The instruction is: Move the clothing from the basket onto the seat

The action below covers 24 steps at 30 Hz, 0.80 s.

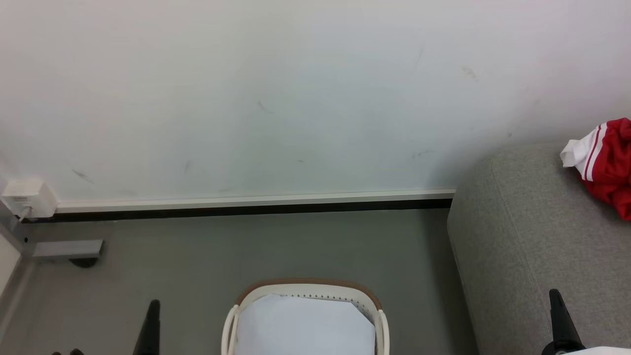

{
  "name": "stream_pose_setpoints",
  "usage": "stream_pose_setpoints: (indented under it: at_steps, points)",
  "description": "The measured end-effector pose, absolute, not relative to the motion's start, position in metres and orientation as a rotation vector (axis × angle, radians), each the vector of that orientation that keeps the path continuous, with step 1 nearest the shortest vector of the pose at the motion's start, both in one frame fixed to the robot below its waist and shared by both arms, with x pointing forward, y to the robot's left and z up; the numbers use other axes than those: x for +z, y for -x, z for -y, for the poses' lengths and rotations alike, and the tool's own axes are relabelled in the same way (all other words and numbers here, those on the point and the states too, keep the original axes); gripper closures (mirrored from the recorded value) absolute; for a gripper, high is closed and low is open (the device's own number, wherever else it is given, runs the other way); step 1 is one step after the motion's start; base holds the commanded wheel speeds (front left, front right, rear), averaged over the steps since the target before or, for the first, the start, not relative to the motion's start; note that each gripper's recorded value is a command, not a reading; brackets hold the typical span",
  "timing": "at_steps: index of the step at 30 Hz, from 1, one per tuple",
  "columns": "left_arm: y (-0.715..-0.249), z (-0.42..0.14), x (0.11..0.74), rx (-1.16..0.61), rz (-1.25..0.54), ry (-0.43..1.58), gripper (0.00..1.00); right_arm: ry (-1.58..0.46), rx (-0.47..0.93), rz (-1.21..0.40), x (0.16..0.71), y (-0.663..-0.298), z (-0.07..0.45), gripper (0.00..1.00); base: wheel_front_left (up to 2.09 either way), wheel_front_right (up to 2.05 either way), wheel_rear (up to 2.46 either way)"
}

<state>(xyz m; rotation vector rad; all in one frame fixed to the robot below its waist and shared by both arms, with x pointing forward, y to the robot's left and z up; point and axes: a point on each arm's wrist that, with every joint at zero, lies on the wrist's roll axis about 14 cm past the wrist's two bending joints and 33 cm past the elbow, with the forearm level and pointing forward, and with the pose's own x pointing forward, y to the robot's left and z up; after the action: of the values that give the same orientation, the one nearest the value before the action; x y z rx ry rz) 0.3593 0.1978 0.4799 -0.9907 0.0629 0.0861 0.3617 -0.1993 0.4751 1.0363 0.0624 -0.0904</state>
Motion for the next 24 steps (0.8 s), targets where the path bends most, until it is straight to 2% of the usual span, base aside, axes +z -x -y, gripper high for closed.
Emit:
stream_pose_setpoints:
  at_steps: [24]
  points:
    - [-0.371, -0.198, 0.487, 0.067, -0.052, 1.238, 1.00, -1.261, -0.071, -0.044, 0.485, -0.372, 0.200, 1.00, 0.00, 0.00, 0.00]
